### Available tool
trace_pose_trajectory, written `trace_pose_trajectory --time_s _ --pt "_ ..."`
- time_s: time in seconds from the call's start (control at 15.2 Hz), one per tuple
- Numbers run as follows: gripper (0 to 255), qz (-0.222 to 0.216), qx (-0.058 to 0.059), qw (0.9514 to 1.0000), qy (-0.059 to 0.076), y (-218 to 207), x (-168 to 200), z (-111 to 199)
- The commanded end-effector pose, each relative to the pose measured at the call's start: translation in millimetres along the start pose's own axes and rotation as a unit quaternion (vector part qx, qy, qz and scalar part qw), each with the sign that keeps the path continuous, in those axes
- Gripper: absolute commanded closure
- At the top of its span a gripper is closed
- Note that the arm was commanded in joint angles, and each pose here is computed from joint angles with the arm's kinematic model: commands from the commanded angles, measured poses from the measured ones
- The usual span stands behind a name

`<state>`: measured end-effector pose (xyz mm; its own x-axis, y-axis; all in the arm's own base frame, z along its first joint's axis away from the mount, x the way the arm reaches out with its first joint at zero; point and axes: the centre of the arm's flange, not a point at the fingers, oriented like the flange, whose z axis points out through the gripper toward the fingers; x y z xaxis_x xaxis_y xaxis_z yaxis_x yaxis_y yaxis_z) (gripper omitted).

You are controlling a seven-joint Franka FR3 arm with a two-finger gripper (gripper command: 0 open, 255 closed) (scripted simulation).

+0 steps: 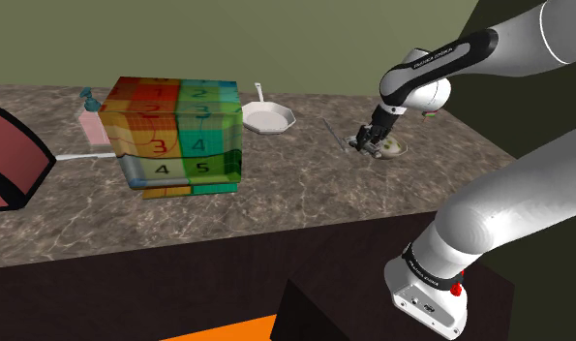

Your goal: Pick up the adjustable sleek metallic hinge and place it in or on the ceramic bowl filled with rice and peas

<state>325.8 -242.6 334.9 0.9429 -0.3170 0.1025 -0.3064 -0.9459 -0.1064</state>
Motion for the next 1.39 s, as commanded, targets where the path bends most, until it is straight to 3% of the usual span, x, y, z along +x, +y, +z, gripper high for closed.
trace_pose_trajectory --time_s 0.0,0.92,1.32 --pt "255 0.000 0.000 1.0000 0.000 -2 1 -10" --pt "255 0.000 0.000 1.0000 0.000 -9 8 -81" --pt "255 0.000 0.000 1.0000 0.000 67 25 -91"
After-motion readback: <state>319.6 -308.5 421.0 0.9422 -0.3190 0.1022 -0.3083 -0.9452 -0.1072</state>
